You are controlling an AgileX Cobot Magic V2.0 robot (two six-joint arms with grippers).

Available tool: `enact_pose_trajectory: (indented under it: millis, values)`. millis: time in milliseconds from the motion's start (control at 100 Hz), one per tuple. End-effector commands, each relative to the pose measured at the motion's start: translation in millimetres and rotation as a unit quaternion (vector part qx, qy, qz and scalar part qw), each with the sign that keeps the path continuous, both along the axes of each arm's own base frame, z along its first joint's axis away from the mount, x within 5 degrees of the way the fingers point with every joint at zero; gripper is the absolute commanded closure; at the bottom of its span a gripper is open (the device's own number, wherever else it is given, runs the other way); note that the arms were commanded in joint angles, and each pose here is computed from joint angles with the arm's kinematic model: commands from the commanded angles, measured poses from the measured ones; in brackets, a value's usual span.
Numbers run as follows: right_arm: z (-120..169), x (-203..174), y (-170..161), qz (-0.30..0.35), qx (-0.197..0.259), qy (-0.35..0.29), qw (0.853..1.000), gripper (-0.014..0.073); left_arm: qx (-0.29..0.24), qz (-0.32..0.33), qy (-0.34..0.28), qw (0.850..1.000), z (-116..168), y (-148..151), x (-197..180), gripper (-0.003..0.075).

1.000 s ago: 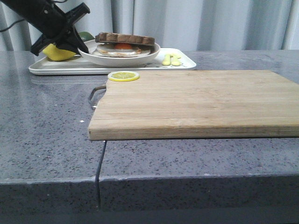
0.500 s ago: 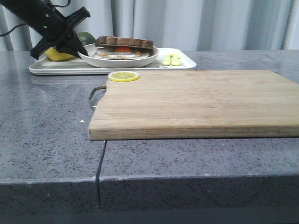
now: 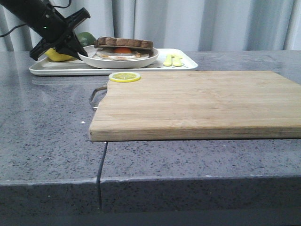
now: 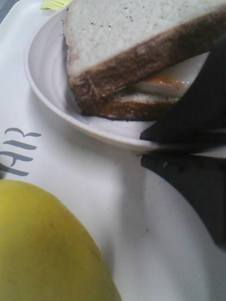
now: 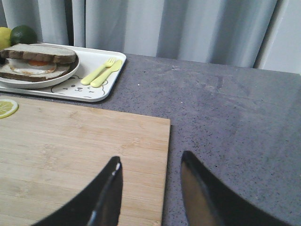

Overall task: Place bread and move sandwich to tray
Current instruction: 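Lower the plate onto the tray beside the lemon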

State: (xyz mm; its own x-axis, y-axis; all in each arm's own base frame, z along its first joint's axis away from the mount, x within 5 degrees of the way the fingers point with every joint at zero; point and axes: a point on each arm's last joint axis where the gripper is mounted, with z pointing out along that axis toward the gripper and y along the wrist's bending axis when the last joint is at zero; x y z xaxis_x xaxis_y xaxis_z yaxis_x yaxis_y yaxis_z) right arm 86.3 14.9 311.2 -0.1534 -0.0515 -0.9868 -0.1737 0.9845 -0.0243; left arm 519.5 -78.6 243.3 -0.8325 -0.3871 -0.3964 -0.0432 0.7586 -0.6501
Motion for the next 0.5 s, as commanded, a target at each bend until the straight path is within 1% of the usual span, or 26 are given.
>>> enact_pose_trajectory:
  millis: [0,160,230,330,490]
  values:
    - [14.7,0.8,-0.8,-0.004,0.001,-0.047,0.999,0.0281,-0.04,0.025,-0.07,0.996,55.5,0.9,-5.2,0.0739]
    - [14.8,0.8,-0.8,-0.004,0.002,-0.048,0.999,0.0281,-0.04,0.027,-0.072,0.996,55.8,1.1,-4.8,0.0735]
    - [15.0,0.8,-0.8,-0.004,0.002,-0.049,0.999,0.0281,-0.04,0.027,-0.072,0.996,55.8,1.1,-4.8,0.0713]
    - [15.5,0.8,-0.8,-0.005,0.002,-0.052,0.999,0.0281,-0.04,0.027,-0.072,0.996,55.8,1.1,-4.8,0.0647]
    - [16.0,0.9,-0.8,-0.005,0.003,-0.055,0.998,0.0281,-0.04,0.027,-0.072,0.996,55.8,1.1,-4.8,0.0516]
